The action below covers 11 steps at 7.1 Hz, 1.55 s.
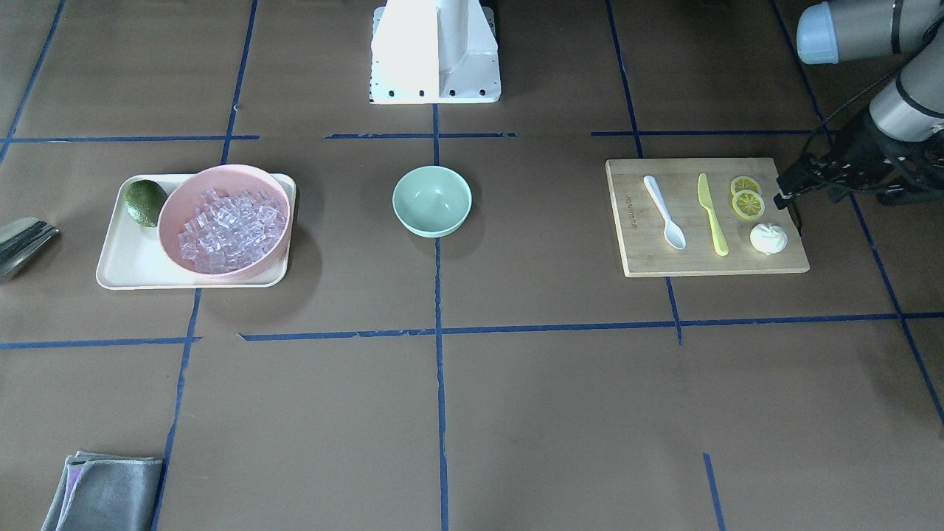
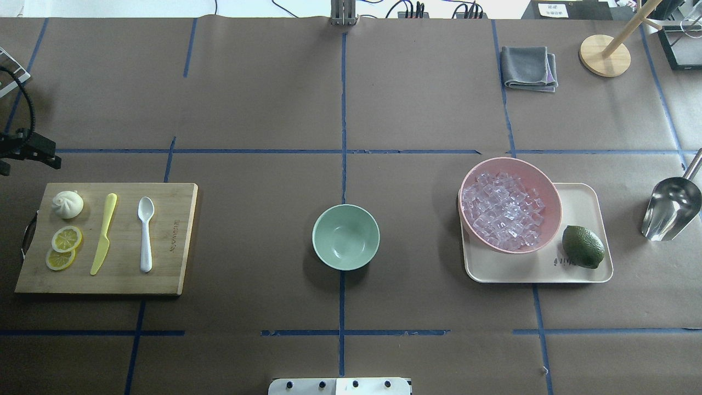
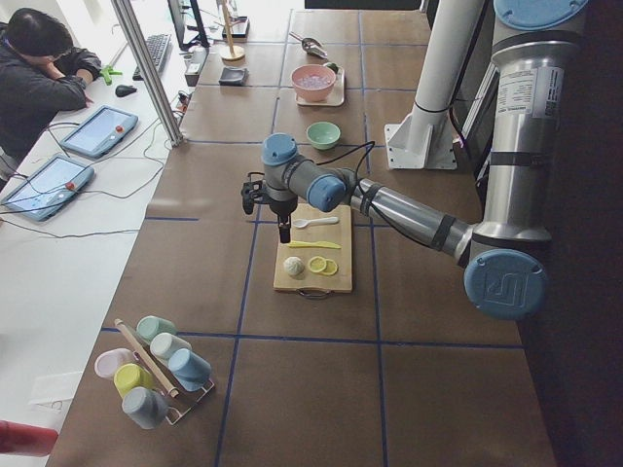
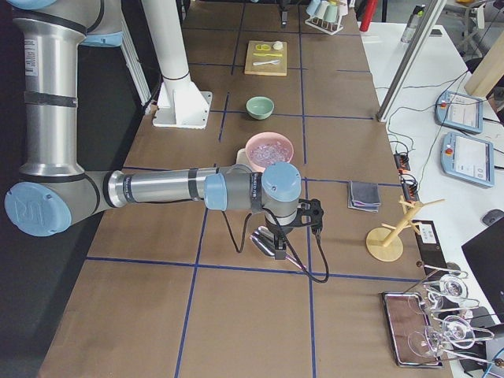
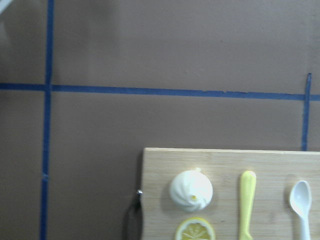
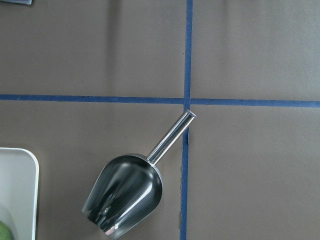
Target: Put spoon and ice into bowl
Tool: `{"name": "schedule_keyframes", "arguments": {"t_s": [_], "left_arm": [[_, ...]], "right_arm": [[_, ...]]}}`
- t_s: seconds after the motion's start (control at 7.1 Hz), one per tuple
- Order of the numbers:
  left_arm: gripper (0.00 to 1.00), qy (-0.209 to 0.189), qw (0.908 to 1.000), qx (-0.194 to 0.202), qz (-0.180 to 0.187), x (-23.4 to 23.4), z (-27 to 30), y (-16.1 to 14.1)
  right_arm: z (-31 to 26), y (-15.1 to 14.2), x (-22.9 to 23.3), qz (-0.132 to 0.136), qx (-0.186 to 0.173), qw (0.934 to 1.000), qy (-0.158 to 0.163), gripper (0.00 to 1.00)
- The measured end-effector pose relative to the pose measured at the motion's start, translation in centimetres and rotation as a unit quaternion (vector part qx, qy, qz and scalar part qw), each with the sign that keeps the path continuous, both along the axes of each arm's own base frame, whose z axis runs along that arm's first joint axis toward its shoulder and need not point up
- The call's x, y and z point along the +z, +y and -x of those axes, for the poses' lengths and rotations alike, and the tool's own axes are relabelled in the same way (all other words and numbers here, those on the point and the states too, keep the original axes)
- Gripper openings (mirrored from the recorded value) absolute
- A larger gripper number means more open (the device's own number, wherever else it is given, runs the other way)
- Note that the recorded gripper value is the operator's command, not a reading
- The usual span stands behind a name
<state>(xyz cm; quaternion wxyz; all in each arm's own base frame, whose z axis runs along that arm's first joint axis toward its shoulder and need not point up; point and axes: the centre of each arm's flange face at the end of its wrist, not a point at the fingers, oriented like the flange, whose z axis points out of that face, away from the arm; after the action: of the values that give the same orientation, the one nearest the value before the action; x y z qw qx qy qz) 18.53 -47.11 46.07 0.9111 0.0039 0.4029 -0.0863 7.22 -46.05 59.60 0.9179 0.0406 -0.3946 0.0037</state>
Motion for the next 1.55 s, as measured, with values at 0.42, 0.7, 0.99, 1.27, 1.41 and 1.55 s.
{"name": "schedule_keyframes", "arguments": {"t_s": [0.42,0.7,0.99,1.27,1.41,1.55], "left_arm": [[0.99,-0.012,0.9990,-0.037,0.020,-1.8,-9.9,3.4],[0.94,-0.008,0.9992,-0.029,0.028,-3.0,-14.5,4.9],[0.87,-0.015,0.9993,-0.018,0.030,-2.6,-17.6,5.4],[0.80,-0.020,0.9992,-0.012,0.033,-2.0,-18.4,5.5],[0.78,-0.021,0.9991,-0.010,0.035,-1.8,-18.5,5.5],[0.77,-0.021,0.9990,-0.009,0.037,-1.6,-18.4,5.6]], "right_arm": [[1.3,-0.5,-1.9,0.014,0.016,0.9997,-0.009,1.00],[3.1,-0.8,-4.9,0.020,0.030,0.9992,-0.015,1.00],[4.2,-1.7,-7.6,0.012,0.034,0.9990,-0.027,1.00],[5.0,-2.6,-9.7,0.017,0.043,0.9979,-0.046,1.00],[5.3,-2.8,-10.4,0.017,0.044,0.9976,-0.051,1.00],[5.6,-2.9,-11.0,0.019,0.047,0.9972,-0.054,1.00]]}}
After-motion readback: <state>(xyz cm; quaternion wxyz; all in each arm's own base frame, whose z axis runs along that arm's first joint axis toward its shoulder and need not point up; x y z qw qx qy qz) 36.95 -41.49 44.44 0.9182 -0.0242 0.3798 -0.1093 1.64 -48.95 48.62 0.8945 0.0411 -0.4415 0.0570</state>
